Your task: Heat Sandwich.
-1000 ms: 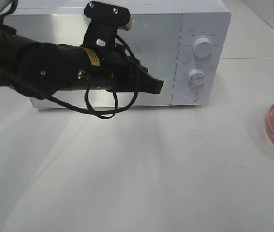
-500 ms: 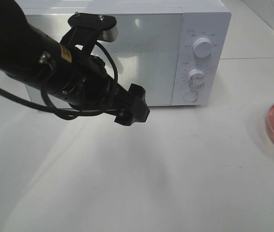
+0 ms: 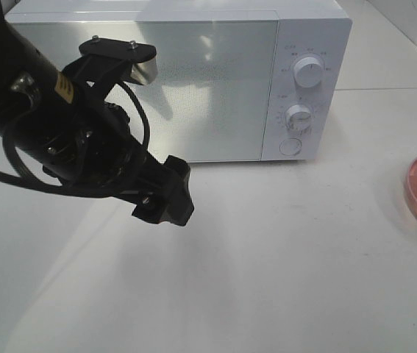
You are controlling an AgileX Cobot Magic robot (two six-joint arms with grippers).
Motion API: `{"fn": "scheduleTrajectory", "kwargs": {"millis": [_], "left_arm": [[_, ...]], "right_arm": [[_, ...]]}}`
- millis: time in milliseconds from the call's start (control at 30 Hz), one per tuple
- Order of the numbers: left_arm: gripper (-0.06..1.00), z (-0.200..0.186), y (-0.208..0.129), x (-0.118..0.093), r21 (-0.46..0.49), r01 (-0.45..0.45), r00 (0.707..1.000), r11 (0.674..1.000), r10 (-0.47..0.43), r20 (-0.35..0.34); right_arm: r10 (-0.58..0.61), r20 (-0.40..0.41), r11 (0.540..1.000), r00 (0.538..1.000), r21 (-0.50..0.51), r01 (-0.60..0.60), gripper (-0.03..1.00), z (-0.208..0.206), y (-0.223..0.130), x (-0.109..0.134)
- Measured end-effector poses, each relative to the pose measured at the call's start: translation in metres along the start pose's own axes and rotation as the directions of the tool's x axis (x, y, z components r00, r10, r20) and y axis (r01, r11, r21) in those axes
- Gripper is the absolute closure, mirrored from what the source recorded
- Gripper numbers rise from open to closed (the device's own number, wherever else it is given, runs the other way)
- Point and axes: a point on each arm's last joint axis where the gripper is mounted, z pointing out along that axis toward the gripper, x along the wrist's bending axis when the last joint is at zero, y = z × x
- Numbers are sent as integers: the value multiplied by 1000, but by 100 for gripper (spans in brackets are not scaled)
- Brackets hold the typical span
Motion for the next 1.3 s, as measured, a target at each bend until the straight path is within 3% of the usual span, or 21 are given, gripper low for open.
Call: {"fn": "scheduleTrajectory", "kwargs": {"millis": [200,300,667,800,933,1000,1300], "left_arm": [[-4,-8,-4,7,39,28,1000,999,-28,-8],[-4,-20,-4,30,36,99,994,994,-98,-39],[-5,-71,-14,78,-39,220,968,975,-223,-111],[-5,-86,-30,96,-55,274,949,960,-279,-147],[-5,-101,-65,114,-73,356,911,931,-364,-193],[-5,-101,-71,115,-70,369,905,927,-376,-199],[-5,-124,-119,128,-100,466,829,879,-473,-299]], "right_arm": [[0,0,1000,1000,0,0,21,0,0,0],[0,0,1000,1000,0,0,21,0,0,0],[0,0,1000,1000,0,0,21,0,0,0],[0,0,1000,1000,0,0,21,0,0,0],[0,0,1000,1000,0,0,21,0,0,0],[0,0,1000,1000,0,0,21,0,0,0],[0,0,1000,1000,0,0,21,0,0,0]]}}
